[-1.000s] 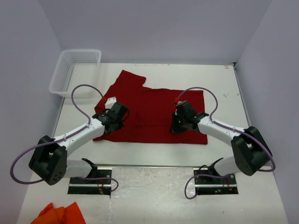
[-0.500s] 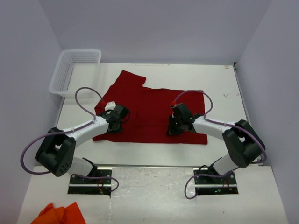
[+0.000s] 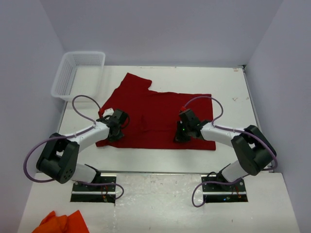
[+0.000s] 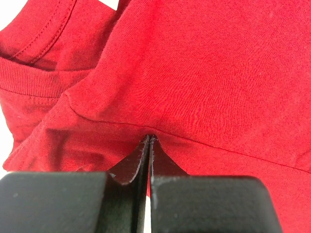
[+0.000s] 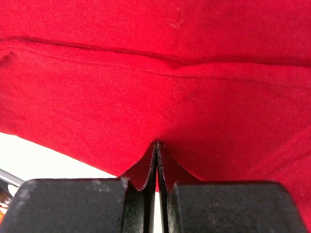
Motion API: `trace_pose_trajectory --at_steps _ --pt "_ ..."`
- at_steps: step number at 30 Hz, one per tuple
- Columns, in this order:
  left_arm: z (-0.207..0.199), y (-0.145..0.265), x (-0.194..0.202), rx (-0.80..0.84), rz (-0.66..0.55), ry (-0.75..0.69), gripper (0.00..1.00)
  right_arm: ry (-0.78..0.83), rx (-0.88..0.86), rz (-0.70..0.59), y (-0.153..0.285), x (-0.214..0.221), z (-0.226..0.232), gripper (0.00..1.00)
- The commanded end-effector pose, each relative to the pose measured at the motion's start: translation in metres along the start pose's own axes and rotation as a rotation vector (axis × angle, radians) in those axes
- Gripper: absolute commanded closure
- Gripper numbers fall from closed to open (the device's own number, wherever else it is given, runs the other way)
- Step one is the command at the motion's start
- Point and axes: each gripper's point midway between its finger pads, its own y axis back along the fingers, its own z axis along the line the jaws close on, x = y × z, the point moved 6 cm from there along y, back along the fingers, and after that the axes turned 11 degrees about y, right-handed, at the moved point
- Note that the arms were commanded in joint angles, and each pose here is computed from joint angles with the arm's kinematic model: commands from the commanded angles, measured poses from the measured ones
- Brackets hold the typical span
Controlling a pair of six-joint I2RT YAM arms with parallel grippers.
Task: Fold and stack the t-shirts
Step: Fold the flattened tshirt in 1/3 of the way
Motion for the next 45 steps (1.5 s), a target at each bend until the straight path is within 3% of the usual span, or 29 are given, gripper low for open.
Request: trace_pose_trajectory --at_steps 1,14,28,33,37,45 --pt "0.016 -0.002 0.017 -0.031 0.072 0.035 1.00 -0.053 0.088 0.049 0.000 0.024 -0.014 1.00" --pt "0.044 0.019 0.026 -0.029 0.073 0.107 1.00 -0.090 0.099 0.049 0.012 0.052 -0.012 1.00" --pt "0.041 0.043 0.027 0.084 0.072 0.136 1.00 -0.122 0.091 0.063 0.020 0.082 -0.009 1.00" --pt "0.027 0.060 0.008 0.130 -0.024 0.049 1.00 -0.094 0.087 0.045 0.023 0.074 -0.001 1.00" --pt "0.013 0.072 -0.014 0.145 -0.108 0.063 1.00 -0.081 0.083 0.035 0.027 0.067 0.005 1.00" --pt "-0.021 0.042 -0.013 0.121 -0.070 -0.003 1.00 -0.034 0.091 0.017 0.037 0.053 0.016 1.00"
